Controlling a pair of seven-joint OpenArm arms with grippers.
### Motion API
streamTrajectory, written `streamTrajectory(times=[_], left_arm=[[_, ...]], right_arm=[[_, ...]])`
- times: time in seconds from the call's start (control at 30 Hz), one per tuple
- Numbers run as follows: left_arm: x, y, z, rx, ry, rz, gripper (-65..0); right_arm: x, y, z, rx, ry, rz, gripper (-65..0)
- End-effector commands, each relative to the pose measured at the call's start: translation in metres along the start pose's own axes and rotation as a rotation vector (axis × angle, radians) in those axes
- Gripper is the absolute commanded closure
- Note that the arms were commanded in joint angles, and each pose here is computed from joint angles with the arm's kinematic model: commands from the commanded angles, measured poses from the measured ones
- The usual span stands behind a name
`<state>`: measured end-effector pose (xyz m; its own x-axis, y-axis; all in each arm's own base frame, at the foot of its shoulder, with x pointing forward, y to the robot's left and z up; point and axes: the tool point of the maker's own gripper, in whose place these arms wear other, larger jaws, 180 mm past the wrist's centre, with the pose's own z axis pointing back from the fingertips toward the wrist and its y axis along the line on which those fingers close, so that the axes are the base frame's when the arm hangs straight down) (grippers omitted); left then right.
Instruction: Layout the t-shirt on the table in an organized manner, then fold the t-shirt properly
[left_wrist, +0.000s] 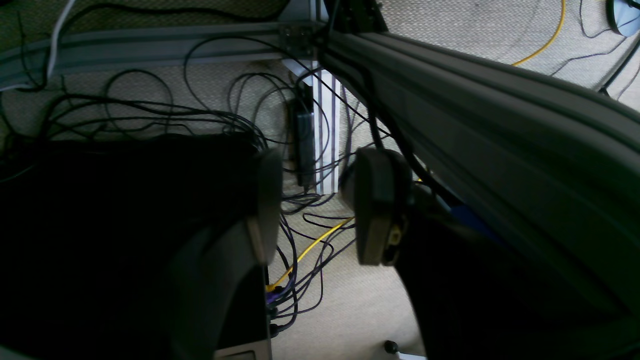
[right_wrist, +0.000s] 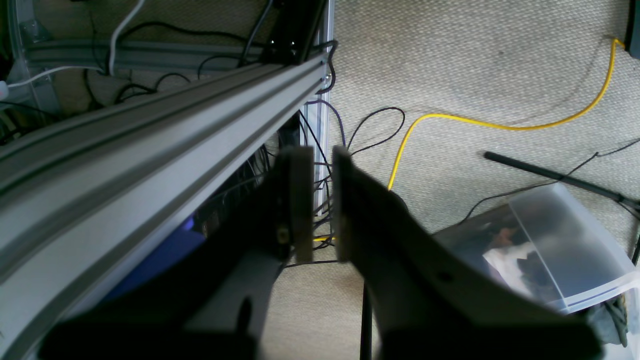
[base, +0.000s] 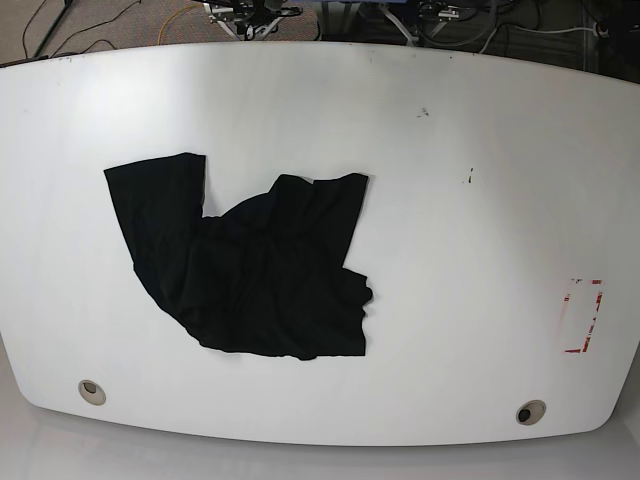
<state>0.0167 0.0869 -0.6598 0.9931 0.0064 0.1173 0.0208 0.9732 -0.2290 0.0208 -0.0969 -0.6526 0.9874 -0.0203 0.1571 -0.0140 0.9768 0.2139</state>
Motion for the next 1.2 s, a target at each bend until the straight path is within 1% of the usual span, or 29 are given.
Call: streamTrajectory(times=[0.0,0.67,1.17], left_arm=[[-0.0004,-0.0001,0.0001,-0.001,-0.002,0.003,-22.2],[-0.0029,0.0014,0.0015,0.0,-0.018,0.007,-22.5],[0.0009,-0.0034,0.0001,-0.008,-0.018,0.004,-22.4]], right_arm=[[0.0005,0.0007,0.0002,0.001,-0.007,-0.005,-6.1],[-0.0023,-0.0035,0.0024,-0.007,-0.009,-0.001,-6.2],[0.0029,-0.0024,0.0015,-0.003,-0.016,0.001,-6.1]])
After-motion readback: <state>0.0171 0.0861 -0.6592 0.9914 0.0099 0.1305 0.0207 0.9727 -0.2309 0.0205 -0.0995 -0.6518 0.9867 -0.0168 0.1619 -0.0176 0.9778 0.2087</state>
